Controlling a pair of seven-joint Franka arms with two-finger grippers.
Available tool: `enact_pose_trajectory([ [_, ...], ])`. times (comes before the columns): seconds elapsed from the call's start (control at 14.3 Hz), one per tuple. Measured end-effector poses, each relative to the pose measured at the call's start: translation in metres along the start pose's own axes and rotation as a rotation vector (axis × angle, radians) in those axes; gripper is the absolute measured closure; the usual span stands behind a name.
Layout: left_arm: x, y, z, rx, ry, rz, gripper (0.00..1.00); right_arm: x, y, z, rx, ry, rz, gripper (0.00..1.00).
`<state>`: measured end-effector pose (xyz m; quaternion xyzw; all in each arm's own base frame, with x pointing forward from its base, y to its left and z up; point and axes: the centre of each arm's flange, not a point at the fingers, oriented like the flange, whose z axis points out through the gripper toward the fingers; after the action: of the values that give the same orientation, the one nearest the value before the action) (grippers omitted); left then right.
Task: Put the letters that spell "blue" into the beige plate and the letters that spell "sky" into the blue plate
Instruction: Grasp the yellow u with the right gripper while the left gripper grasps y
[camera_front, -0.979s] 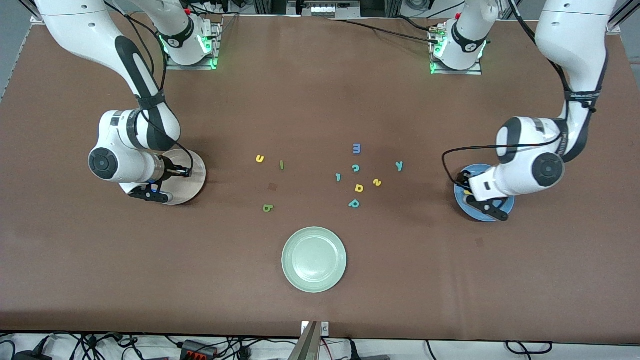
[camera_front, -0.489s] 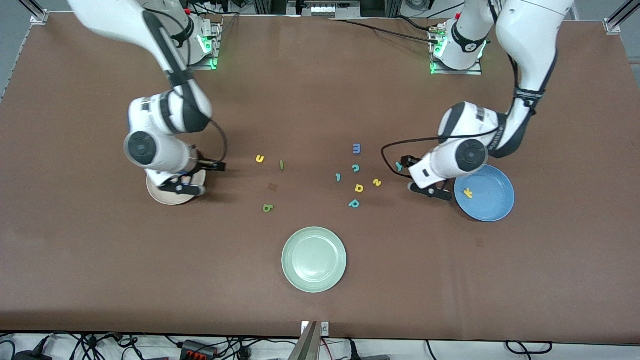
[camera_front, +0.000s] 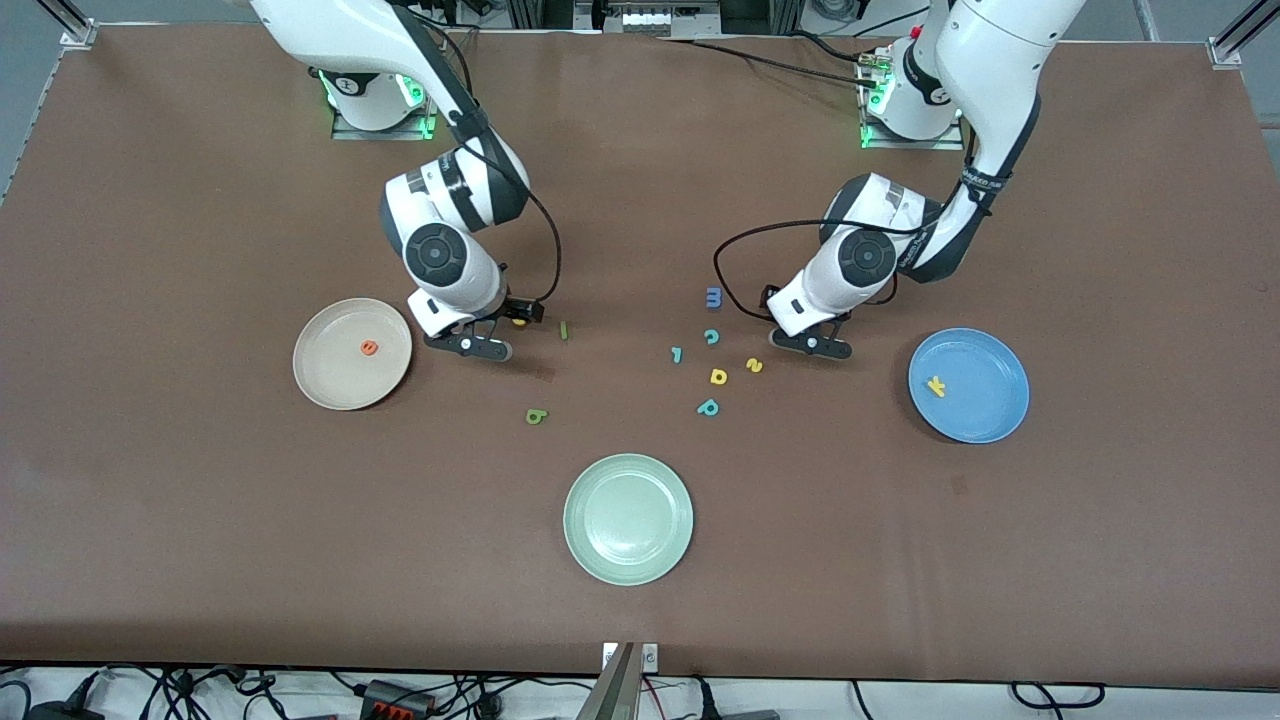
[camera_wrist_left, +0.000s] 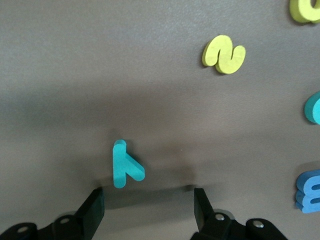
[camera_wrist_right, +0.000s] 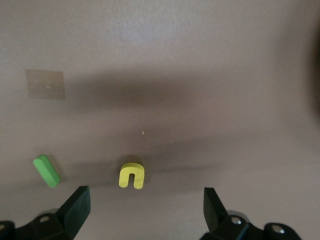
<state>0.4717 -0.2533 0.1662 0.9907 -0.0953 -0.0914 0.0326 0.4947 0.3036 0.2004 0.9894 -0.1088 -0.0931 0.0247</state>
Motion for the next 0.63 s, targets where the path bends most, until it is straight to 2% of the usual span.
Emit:
enact_pose_trajectory([
  [0.14,0.002,-0.006,-0.002,0.036,0.014,0.030,0.36,-0.001,-0.003,0.012,-0.006,0.001,0.036,0.02],
  [0.21,0.004,-0.008,-0.002,0.044,0.018,0.036,0.36,-0.002,-0.005,0.017,-0.007,0.003,0.044,0.02],
  [0.35,0.005,-0.009,-0.004,0.047,0.025,0.038,0.42,-0.004,-0.008,0.025,-0.011,0.004,0.067,0.04],
  [0.42,0.006,-0.009,-0.005,0.045,0.033,0.039,0.42,-0.006,-0.010,0.028,-0.015,0.002,0.080,0.11],
  [0.49,0.006,-0.009,-0.005,0.045,0.037,0.039,0.42,-0.007,-0.011,0.031,-0.017,0.000,0.090,0.11],
  [0.63,0.008,-0.009,-0.006,0.041,0.049,0.040,0.47,-0.009,-0.014,0.033,-0.013,0.003,0.095,0.23],
])
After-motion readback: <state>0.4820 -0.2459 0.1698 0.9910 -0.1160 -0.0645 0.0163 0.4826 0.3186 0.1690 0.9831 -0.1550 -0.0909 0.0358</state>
